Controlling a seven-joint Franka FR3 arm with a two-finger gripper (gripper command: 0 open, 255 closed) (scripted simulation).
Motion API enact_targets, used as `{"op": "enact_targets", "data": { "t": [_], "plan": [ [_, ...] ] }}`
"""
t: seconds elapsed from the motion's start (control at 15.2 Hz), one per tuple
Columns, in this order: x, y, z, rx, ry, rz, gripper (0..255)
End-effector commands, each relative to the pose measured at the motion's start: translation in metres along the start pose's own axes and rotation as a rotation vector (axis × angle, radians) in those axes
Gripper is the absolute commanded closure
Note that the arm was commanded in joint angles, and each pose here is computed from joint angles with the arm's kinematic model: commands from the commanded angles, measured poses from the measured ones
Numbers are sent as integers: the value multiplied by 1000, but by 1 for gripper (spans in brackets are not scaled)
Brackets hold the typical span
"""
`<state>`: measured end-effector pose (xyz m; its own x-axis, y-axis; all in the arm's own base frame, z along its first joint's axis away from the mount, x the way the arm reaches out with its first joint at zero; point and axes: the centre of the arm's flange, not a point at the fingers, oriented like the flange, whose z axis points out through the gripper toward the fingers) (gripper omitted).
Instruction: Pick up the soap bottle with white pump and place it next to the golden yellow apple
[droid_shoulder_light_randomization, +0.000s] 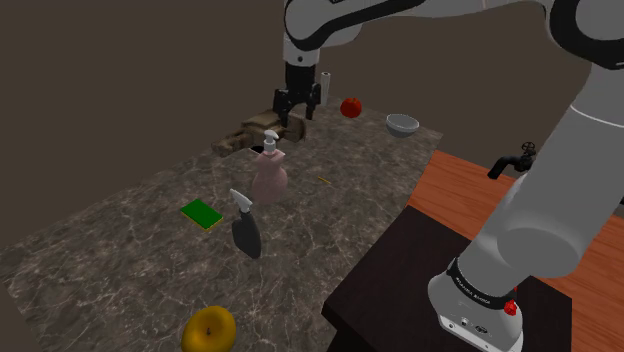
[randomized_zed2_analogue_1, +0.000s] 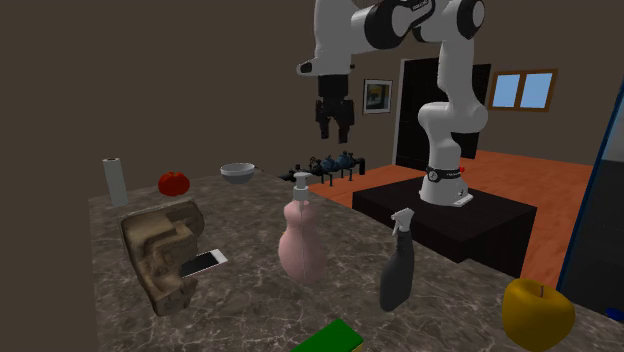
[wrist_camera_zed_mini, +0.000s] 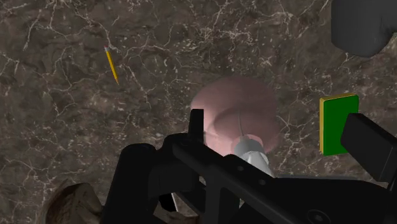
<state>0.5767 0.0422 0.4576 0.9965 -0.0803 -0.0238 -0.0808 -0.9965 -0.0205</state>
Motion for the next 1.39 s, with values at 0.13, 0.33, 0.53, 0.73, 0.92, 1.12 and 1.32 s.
{"op": "enact_targets", "data": {
  "t": [0.13, 0.33, 0.53, 0.73, 0.92, 1.12, 1.32],
  "plan": [
    [45, -12, 26, -11, 5, 14, 0],
    [79, -20, 44, -19, 9, 24, 0],
    [96, -23, 58, -23, 11, 29, 0],
    [96, -23, 74, -23, 11, 29, 0],
    [96, -22, 90, -23, 11, 29, 0],
    [96, -22, 93, -23, 11, 29, 0],
    [96, -22, 93, -23, 11, 29, 0]
  ]
}}
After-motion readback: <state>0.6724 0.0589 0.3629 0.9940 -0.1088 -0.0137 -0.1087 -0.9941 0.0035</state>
